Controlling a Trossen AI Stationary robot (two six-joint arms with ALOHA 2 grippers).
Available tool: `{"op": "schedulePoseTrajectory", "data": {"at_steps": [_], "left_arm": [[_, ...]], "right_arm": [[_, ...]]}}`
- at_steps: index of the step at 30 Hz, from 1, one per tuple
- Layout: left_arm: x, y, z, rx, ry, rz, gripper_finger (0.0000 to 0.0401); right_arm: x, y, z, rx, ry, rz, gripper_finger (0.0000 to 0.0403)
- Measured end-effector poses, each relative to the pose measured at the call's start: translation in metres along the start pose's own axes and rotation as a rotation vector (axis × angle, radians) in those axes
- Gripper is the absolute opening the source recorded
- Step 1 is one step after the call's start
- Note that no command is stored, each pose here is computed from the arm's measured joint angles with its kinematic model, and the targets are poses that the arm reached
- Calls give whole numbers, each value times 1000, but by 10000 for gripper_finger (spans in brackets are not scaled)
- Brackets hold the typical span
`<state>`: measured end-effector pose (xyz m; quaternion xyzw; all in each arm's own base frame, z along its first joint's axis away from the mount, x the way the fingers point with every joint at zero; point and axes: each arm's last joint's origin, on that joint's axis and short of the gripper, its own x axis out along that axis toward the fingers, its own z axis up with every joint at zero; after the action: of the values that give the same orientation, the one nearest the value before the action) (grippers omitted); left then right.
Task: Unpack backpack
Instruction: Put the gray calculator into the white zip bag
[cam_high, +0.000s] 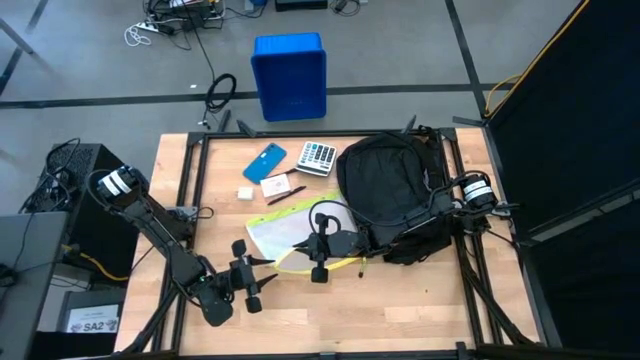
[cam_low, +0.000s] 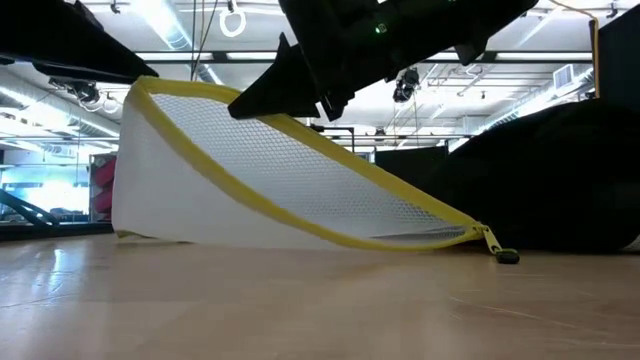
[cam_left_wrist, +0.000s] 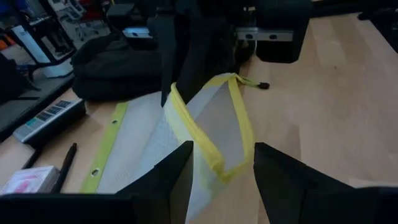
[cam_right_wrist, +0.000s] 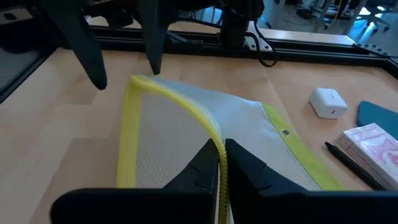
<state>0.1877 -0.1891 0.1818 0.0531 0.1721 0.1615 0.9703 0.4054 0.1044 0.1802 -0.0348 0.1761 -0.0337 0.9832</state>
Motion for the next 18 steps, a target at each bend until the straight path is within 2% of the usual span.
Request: {"op": "schedulePoseTrajectory", "data": {"at_steps": [11,14,18], "left_arm": [[12,7,4,-38,-5,67,147],[17,9,3,8,33,43,172],[23,12,5,51,65,19,235]], "right_arm": [[0,1,0,1,-3,26,0],[0,1,1,1,-3,26,0],[0,1,1,1,-2,48,0]]}}
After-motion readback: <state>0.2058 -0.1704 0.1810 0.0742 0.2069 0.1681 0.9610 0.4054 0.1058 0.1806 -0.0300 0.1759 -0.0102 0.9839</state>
